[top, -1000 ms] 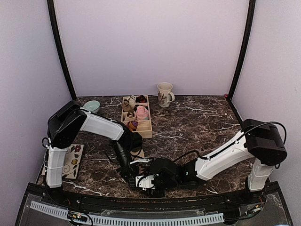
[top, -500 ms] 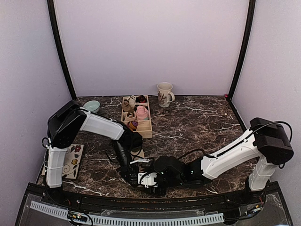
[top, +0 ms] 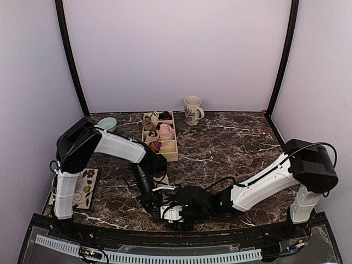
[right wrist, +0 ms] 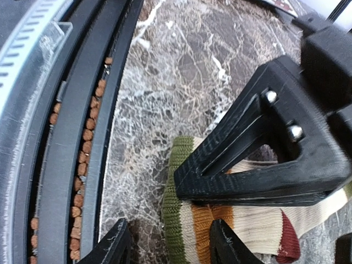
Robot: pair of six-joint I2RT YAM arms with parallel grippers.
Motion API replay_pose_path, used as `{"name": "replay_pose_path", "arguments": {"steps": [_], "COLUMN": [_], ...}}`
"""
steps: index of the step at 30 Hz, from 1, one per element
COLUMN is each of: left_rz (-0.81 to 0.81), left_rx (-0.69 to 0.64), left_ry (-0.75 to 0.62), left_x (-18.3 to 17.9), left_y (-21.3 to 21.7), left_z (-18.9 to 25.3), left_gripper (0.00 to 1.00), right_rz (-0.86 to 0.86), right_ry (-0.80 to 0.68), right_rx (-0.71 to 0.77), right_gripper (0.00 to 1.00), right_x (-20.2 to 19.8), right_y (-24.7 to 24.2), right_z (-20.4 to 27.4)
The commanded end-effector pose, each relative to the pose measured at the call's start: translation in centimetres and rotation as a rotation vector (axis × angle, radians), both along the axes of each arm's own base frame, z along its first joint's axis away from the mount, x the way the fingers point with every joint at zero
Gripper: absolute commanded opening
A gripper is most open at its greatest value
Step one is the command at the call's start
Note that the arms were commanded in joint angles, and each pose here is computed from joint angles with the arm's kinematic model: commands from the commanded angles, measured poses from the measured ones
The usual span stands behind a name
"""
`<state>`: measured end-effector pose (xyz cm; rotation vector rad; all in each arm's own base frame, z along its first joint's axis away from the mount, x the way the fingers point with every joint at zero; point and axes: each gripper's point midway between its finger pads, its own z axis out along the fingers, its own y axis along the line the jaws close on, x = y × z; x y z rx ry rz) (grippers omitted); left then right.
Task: Roll the socks
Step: Pick up the sock from the center of the board.
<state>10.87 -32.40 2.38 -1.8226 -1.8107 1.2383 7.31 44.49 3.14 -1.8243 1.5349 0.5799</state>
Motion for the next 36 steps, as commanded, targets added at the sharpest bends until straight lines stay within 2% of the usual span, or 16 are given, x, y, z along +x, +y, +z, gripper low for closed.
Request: {"name": "replay_pose_path", "arguments": {"steps": [1, 5, 9, 15, 18, 21, 23, 32, 36], "left_rz": [-0.067, -0.066, -0.065, -0.056, -0.032, 0.005, 0.037, 0.246, 0.368], "left_rx": [0.163, 0.165, 0.163, 0.171, 0.200, 0.236, 0.249, 0.242, 0.227], "left_ry": [-0.136, -0.135, -0.137, -0.153, -0.178, -0.232, -0.288, -0.481, -0.642], "left_x": [1.4, 1.5, 1.6, 1.9, 2.7, 3.8, 4.9, 9.9, 12.7], "left_y": [3.0, 3.0, 2.9, 2.9, 3.0, 3.3, 3.4, 4.9, 6.9], "left_z": [-4.6, -4.5, -4.5, -4.6, -5.0, -5.1, -4.7, -1.0, 1.2], "left_gripper": [0.16, 0.16, 0.16, 0.19, 0.26, 0.37, 0.40, 0.42, 0.42], "right_rz": [0.007, -0.004, -0.021, -0.029, -0.045, -0.063, -0.074, -0.132, -0.178], "right_ry": [-0.010, 0.007, 0.032, 0.083, 0.124, 0.156, 0.179, 0.380, 0.415], "right_rx": [-0.001, -0.010, -0.035, -0.080, -0.091, -0.102, -0.110, -0.164, -0.181], "right_gripper": [0.48, 0.47, 0.42, 0.14, 0.08, 0.05, 0.04, 0.03, 0.03], "right_x": [-0.2, -0.2, -0.3, -0.7, -0.9, -1.1, -1.2, -3.2, -3.0], "right_y": [0.7, 0.6, 0.1, -0.7, -1.2, -1.8, -2.2, -4.4, -5.6], "right_z": [-0.8, -1.6, -2.8, -4.4, -4.9, -5.5, -5.9, -8.4, -8.9]}}
